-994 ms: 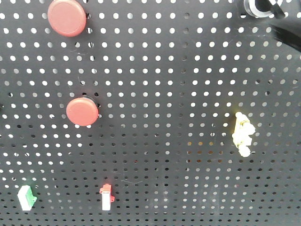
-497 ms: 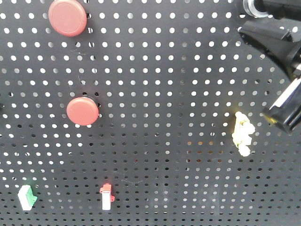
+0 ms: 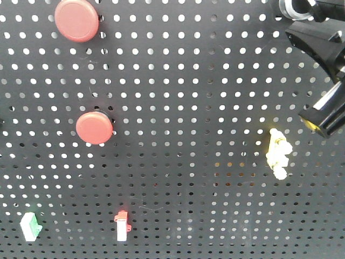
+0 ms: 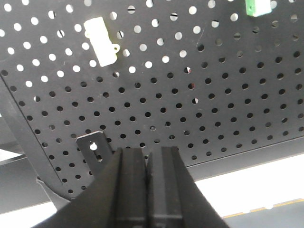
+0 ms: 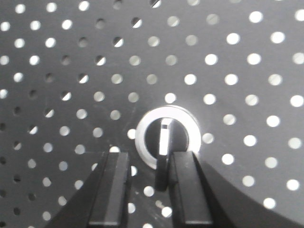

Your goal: Rotate knob clockwise with right arm

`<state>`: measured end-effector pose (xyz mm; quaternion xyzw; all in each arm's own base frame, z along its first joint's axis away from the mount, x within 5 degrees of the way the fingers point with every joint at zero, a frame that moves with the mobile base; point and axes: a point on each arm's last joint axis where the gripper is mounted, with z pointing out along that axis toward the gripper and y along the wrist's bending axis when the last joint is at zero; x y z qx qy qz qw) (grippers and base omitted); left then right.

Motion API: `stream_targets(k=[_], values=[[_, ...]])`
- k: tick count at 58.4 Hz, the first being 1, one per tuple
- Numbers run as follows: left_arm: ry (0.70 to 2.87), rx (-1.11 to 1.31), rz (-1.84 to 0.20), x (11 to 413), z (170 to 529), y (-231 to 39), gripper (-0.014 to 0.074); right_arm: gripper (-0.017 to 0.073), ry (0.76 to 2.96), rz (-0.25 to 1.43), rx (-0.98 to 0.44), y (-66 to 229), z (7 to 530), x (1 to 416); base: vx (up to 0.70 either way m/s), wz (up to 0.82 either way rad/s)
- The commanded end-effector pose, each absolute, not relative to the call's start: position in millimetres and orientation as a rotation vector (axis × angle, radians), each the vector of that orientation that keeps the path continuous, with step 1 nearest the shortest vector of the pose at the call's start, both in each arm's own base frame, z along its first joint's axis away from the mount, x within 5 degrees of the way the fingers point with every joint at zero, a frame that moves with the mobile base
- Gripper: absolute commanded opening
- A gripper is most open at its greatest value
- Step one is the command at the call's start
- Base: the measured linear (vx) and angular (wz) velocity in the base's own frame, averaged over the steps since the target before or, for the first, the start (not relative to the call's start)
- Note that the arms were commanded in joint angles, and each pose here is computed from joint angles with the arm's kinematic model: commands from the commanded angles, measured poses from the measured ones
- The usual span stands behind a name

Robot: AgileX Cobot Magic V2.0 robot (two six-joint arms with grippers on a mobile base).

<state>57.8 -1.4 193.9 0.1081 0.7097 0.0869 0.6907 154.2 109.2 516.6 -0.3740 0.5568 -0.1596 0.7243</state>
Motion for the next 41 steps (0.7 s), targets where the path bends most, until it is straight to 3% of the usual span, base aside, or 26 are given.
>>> stream_targets(k=[1, 17, 24, 41], values=[[1.534, 0.231, 0.187, 59.3, 195.2, -1.9, -0.0006, 0.0255, 1.158, -0.363, -0.816, 110.3, 527.4, 152.9, 0.0, 0.0], [1.534, 0.231, 0.187, 59.3, 195.2, -1.9, -0.0006, -0.0015, 1.208, -0.33, -0.793, 113.6, 523.0, 157.8, 0.0, 0.0], [1.534, 0.231, 0.187, 59.3, 195.2, -1.9, -0.0006, -0.0008, 1.256, -0.24, -0.731, 117.2, 520.6, 161.1, 0.0, 0.0], [1.534, 0.231, 0.187, 59.3, 195.2, -1.9, -0.0006, -0.0008, 1.413, 0.176, -0.42, 129.3, 514.2, 170.6, 0.0, 0.0]])
